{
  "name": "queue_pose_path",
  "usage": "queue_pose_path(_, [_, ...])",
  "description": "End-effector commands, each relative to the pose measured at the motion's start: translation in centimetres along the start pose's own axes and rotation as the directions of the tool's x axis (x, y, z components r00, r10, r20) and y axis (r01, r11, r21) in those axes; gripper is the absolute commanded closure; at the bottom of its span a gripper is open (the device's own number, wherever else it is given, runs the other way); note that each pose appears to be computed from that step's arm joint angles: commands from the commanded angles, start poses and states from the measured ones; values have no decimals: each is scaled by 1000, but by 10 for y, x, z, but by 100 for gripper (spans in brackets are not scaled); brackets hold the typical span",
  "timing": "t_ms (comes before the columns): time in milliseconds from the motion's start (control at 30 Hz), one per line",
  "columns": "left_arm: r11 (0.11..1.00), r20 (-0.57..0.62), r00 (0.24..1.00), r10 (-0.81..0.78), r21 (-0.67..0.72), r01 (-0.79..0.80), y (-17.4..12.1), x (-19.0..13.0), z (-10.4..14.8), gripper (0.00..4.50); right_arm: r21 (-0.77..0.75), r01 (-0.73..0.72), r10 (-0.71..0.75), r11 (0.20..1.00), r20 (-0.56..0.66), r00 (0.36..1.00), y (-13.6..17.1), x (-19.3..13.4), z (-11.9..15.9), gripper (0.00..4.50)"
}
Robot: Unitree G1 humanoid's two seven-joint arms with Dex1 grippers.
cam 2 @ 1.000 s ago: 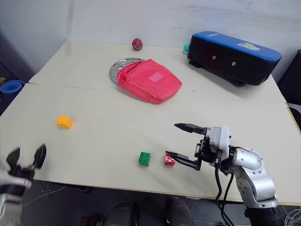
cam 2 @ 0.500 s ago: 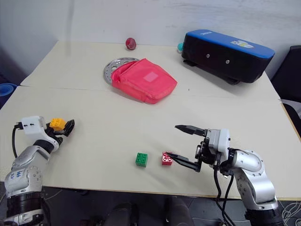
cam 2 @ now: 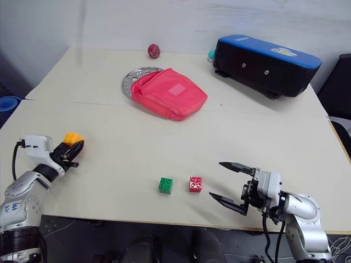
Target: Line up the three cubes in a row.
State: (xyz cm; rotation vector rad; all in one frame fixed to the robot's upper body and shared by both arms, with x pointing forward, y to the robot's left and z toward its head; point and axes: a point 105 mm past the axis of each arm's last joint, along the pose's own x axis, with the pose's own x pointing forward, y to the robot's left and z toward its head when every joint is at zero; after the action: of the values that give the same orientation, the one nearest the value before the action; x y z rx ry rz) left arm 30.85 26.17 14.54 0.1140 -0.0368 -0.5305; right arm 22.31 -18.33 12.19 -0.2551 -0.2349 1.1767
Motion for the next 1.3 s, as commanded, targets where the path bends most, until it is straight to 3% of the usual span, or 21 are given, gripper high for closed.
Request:
queue_pose_path(33, [873,-52,898,-437,218,437,-58,3,17,301,-66,0,-4,998,-57,998,-8,-30,2,0])
queue_pose_path(100, [710,-163,755,-635,263,654,-85,-2,13,301,-65,-21,15,998,-85,996,-6,-40,0,0])
queue_pose_path(233, [409,-308,471,-827,245,879,-112,-17,3,301,-61,-42,34,997,-117,993,-2,-50,0,0])
queue_pose_path(300, [303,-365,366,-856,219,928,-112,-23,-6,301,-55,-47,40,997,-124,992,3,-53,2,0])
queue_pose_path(367, [265,-386,319,-866,187,946,-109,-21,-12,301,-40,-55,49,998,-127,991,10,-56,4,0])
queue_pose_path(567, [276,-449,326,-832,175,945,-86,-5,-37,301,-12,-63,61,998,-132,989,29,-59,12,0])
queue_pose_path(767, [296,-406,352,-843,198,935,-89,16,-42,301,-19,-31,30,999,-90,996,35,-50,19,0])
queue_pose_path(1300, [282,-400,294,-868,89,955,-100,3,-57,301,-19,-12,11,1000,-60,998,30,-39,5,0])
